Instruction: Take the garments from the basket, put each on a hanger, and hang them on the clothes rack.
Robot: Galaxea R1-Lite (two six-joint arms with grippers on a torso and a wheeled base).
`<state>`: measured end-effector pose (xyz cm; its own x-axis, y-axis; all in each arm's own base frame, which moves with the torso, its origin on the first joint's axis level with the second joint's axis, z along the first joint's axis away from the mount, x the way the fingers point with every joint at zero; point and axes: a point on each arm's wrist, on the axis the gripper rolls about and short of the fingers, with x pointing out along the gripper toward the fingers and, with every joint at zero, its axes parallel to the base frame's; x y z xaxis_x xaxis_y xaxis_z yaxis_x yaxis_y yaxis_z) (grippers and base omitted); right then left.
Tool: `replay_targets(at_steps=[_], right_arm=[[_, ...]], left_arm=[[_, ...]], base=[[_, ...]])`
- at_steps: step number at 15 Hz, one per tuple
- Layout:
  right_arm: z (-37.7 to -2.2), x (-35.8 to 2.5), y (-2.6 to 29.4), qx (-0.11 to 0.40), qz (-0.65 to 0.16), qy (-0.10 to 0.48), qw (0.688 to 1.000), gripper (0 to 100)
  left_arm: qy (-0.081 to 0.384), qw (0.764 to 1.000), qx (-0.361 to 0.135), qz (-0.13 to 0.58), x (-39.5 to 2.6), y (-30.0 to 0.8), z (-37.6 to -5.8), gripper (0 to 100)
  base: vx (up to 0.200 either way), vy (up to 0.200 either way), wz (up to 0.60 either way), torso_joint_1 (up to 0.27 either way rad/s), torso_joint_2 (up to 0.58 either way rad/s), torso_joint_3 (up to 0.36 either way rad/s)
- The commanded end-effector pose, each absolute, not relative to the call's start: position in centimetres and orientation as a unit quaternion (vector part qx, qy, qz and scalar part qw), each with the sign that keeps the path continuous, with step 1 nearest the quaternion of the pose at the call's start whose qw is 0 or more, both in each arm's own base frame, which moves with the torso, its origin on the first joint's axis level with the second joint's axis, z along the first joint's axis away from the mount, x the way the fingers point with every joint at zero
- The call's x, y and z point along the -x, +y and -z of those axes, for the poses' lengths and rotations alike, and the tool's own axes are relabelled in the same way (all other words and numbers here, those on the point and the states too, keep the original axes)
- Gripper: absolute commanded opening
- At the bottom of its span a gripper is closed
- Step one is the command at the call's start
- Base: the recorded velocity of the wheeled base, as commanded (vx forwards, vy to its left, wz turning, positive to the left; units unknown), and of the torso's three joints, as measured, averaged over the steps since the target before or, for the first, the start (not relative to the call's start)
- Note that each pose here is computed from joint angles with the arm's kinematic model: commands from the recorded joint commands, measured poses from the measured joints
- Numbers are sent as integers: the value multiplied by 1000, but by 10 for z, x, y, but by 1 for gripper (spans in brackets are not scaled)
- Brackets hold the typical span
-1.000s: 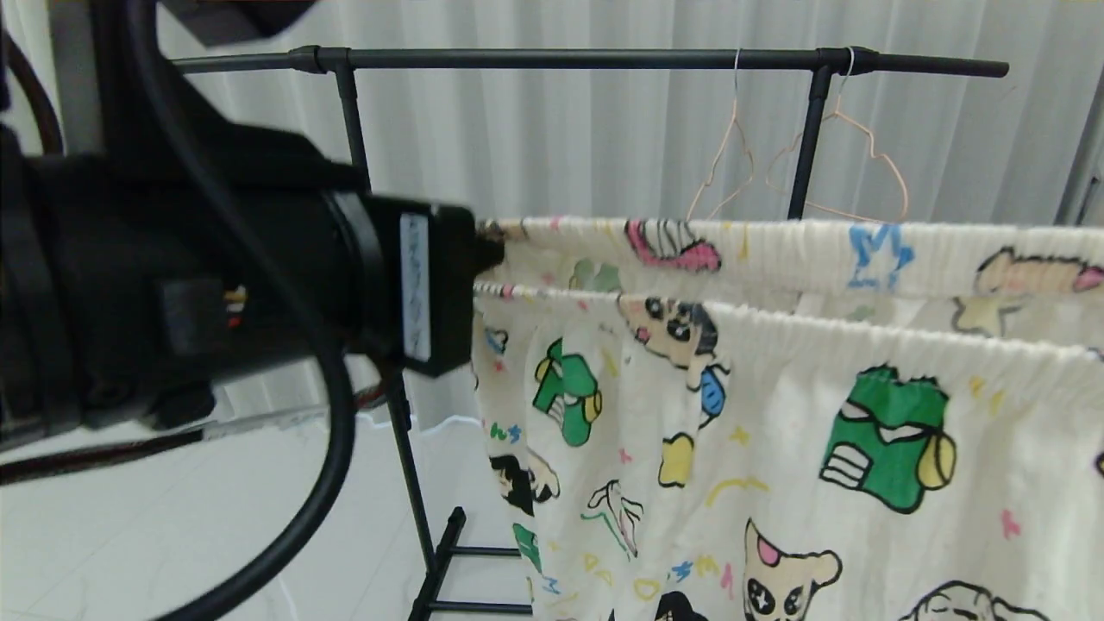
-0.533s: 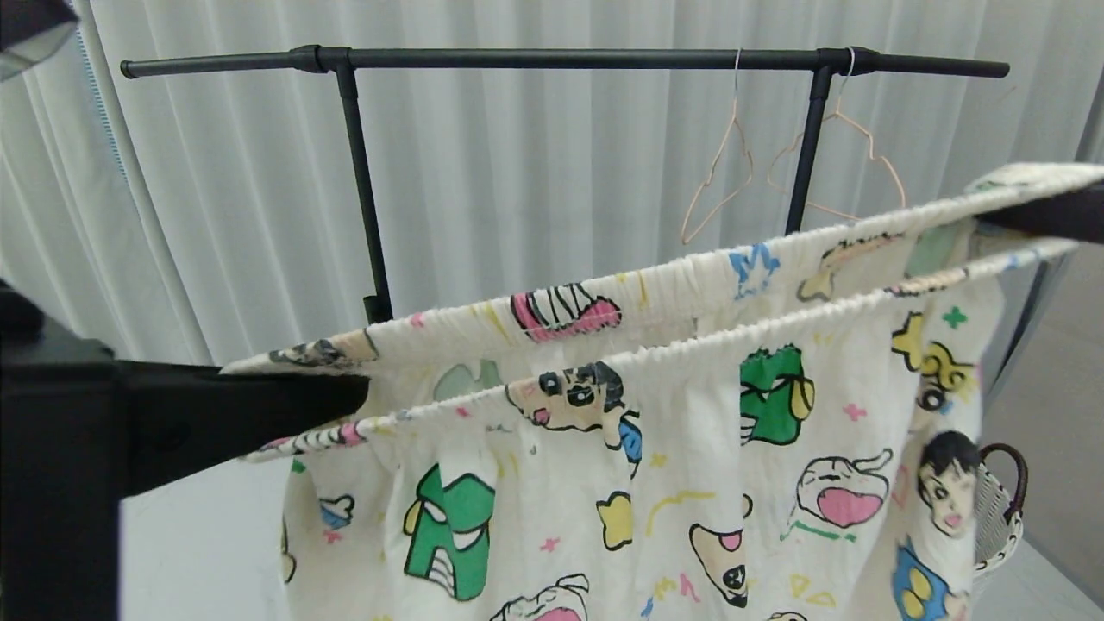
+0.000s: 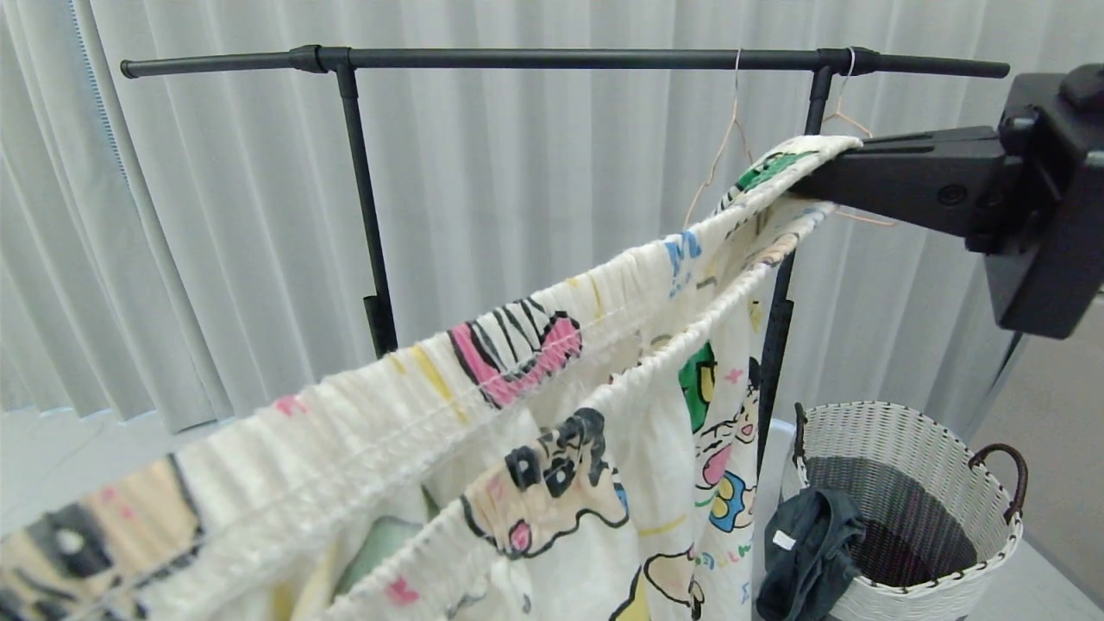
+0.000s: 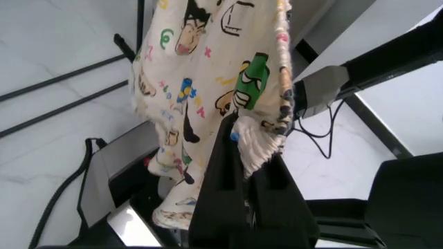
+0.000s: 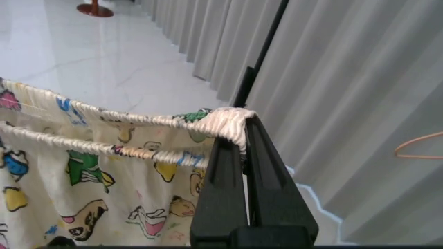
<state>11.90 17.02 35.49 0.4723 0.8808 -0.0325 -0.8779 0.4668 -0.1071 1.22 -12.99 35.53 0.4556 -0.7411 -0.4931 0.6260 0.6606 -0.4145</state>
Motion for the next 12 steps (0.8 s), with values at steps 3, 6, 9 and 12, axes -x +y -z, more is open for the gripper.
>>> replay_targets(at_steps=[3,6,9,12], right_arm=[[-351,-116,163,59,-507,-4,860,0],[-354,-108,130,77,-444,41,892,0],[-360,-89,94,90,-412,93,902,0],[-357,-71,79,87,-425,119,893,0]], left_arm=[[337,850,65,400,-12,-130,-352,0],[310,878,1,364,-25,-127,-348,0],[268,929,-81,241,-64,-132,-343,0],[241,943,-49,223,-83,-155,-344,0]], base=[[0,0,0,0,0,0],[0,0,0,0,0,0],[0,0,0,0,0,0],[0,0,0,0,0,0]])
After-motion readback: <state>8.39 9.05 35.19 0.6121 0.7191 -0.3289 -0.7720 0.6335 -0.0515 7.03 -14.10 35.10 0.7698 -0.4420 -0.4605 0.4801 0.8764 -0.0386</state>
